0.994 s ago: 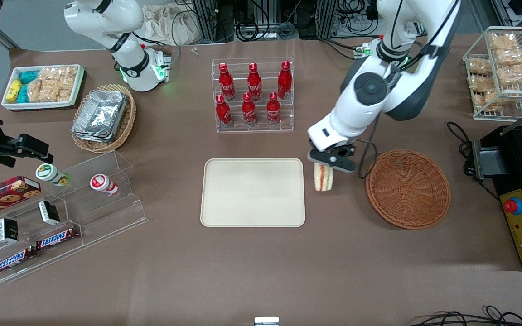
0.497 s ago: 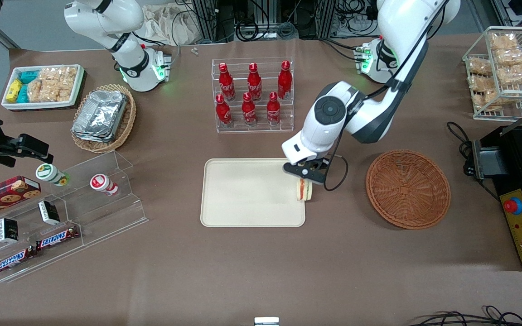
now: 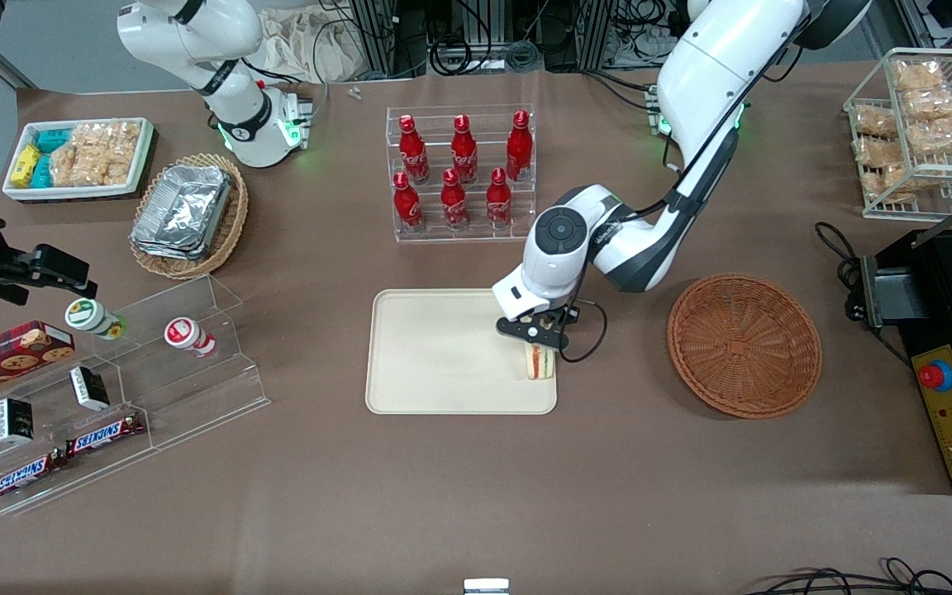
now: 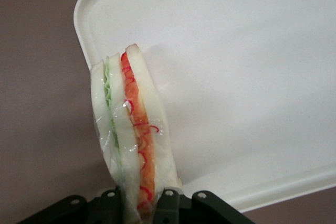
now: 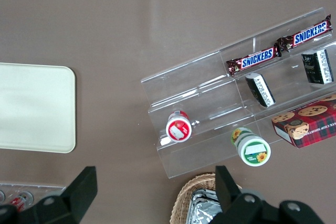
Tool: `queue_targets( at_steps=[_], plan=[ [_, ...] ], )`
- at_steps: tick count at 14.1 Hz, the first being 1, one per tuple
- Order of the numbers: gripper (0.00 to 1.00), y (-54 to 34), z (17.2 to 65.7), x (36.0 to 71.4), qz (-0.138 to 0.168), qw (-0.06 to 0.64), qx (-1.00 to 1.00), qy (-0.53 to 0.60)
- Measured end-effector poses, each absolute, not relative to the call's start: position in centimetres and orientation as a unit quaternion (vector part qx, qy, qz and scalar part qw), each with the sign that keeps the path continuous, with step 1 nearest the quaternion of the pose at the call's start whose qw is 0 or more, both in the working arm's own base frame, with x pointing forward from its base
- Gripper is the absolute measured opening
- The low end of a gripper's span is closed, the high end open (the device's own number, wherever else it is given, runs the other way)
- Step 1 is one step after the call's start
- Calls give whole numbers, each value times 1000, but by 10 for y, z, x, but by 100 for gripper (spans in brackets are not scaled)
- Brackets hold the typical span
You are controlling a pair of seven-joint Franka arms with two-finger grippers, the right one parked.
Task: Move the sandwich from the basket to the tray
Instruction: 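Lower the sandwich onto the tray and open the left gripper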
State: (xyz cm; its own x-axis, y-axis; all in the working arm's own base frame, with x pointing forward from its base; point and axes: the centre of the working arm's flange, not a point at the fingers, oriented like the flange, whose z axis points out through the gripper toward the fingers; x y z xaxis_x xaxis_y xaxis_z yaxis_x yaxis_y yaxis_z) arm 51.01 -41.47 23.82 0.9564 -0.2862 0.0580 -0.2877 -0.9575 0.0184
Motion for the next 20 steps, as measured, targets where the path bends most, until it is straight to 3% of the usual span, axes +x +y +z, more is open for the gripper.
queue_targets(
  at_steps=[2,3,10,15,20],
  plan=[
    [22,-416,238,512,29,14,990,-140],
    [30,-416,238,513,30,14,990,-139],
    [97,-416,233,513,33,18,990,-136],
    [100,-416,251,528,41,17,991,-125],
    [100,-409,326,558,28,-27,995,-93]
  ],
)
